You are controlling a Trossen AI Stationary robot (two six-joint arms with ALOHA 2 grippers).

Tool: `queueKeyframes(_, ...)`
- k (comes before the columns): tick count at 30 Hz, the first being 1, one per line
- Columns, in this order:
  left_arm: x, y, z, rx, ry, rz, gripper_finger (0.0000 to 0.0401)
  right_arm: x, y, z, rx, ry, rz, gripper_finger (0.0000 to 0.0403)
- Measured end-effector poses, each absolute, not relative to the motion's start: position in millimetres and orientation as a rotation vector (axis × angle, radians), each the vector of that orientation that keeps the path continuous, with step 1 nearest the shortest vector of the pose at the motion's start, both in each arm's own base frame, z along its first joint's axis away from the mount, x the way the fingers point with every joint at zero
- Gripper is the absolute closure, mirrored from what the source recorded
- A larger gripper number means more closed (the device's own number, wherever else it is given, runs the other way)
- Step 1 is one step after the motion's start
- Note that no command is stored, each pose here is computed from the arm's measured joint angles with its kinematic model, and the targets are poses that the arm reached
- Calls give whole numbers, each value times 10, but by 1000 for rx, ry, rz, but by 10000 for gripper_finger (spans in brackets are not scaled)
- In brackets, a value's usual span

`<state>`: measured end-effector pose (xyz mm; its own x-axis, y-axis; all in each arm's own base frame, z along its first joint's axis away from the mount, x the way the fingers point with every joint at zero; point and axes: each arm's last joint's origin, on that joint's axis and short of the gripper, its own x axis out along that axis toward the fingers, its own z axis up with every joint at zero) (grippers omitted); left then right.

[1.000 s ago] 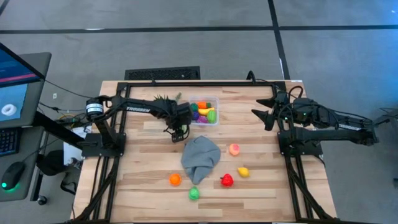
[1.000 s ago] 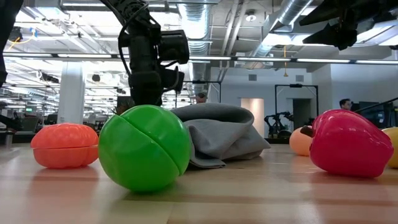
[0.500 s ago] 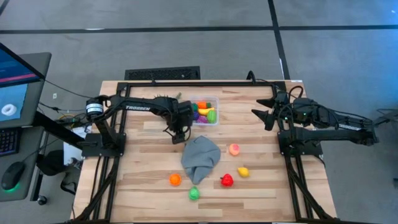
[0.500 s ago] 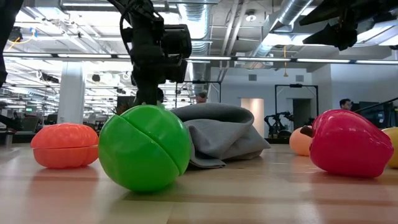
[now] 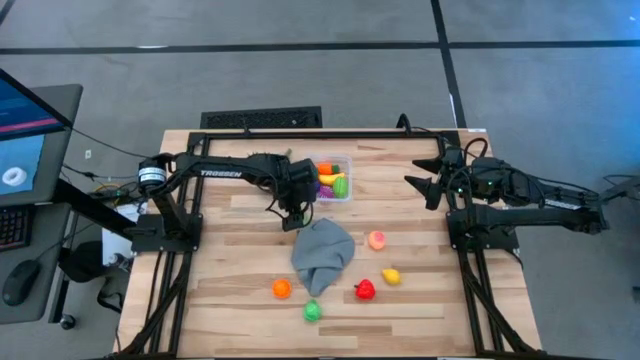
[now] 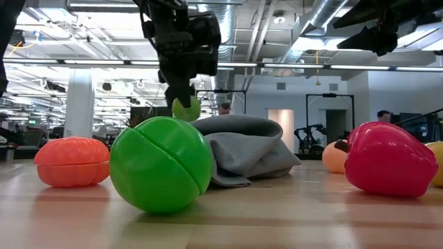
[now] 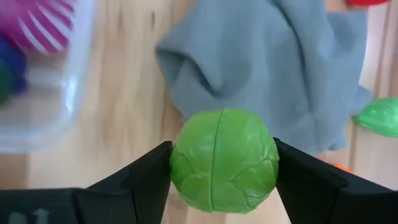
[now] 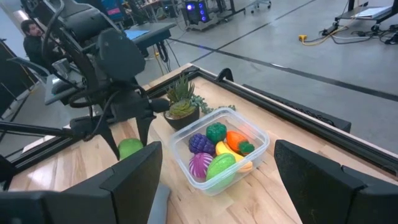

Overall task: Pick and placing Produce into tupperware
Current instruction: Put the green cabbage into the transparent container

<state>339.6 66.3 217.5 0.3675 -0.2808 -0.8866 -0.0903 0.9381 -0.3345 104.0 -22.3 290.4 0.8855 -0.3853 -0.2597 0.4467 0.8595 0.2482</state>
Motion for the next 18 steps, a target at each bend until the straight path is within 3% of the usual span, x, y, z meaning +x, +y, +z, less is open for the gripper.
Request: queueKeyframes(18,3642,910,2555,-155,939,52,162,1039,-223,2904,310,204,-440,70)
